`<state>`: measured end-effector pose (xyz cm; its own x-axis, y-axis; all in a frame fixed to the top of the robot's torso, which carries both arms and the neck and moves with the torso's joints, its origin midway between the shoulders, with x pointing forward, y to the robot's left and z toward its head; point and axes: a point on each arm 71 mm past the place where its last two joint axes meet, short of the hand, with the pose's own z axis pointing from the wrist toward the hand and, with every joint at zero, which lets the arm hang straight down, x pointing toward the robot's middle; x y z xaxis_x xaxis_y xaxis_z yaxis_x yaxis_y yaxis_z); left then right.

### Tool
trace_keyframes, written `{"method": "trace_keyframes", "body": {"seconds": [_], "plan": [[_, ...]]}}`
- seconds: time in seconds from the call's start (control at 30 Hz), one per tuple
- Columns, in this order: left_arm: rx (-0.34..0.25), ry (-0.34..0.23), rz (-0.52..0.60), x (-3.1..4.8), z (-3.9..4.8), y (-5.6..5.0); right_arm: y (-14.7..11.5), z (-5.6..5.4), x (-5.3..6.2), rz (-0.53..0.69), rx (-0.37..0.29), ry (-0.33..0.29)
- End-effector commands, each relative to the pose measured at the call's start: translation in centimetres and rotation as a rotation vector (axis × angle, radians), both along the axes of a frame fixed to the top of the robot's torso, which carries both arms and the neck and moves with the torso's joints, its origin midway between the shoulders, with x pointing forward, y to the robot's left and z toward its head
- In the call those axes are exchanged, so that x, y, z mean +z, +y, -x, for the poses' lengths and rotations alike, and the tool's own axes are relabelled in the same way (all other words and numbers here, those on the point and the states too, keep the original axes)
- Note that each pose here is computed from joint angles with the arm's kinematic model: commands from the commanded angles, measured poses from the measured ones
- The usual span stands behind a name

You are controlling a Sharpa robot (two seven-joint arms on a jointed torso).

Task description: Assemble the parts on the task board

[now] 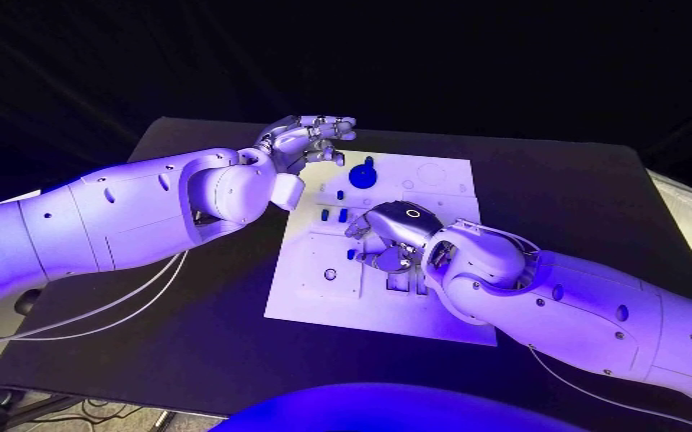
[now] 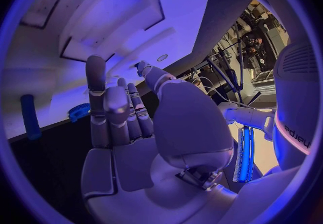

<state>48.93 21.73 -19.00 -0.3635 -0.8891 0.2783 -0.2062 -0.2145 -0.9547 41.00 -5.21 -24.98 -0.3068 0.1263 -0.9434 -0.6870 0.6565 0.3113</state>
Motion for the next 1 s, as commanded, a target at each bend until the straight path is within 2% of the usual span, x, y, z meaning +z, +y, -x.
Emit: {"method": "trace_keyframes", "body": {"seconds": [0.03, 0.23, 0.4, 0.5, 0.67, 1.0], "plan": [[-0.02, -0.014, -0.003, 0.13, 0.05, -0.1, -0.7, 0.2, 1.0, -0.074, -0.034, -0.053], [-0.018, -0.015, -0.007, 0.14, 0.09, 0.1, -3.6, 0.0, 3.2, -0.092, -0.083, -0.045], [-0.014, -0.015, -0.009, 0.15, 0.12, 0.3, -7.1, -1.5, 5.1, -0.016, -0.148, -0.043], [-0.014, -0.016, -0.009, 0.17, 0.15, 0.4, -8.8, -2.4, 5.7, 0.038, -0.166, -0.064], [-0.016, -0.016, -0.008, 0.17, 0.15, 0.3, -10.3, -3.3, 5.4, 0.117, -0.17, -0.071], [-0.017, -0.017, -0.007, 0.15, 0.1, 0.3, -9.9, -3.8, 4.5, 0.18, -0.152, -0.063]]}}
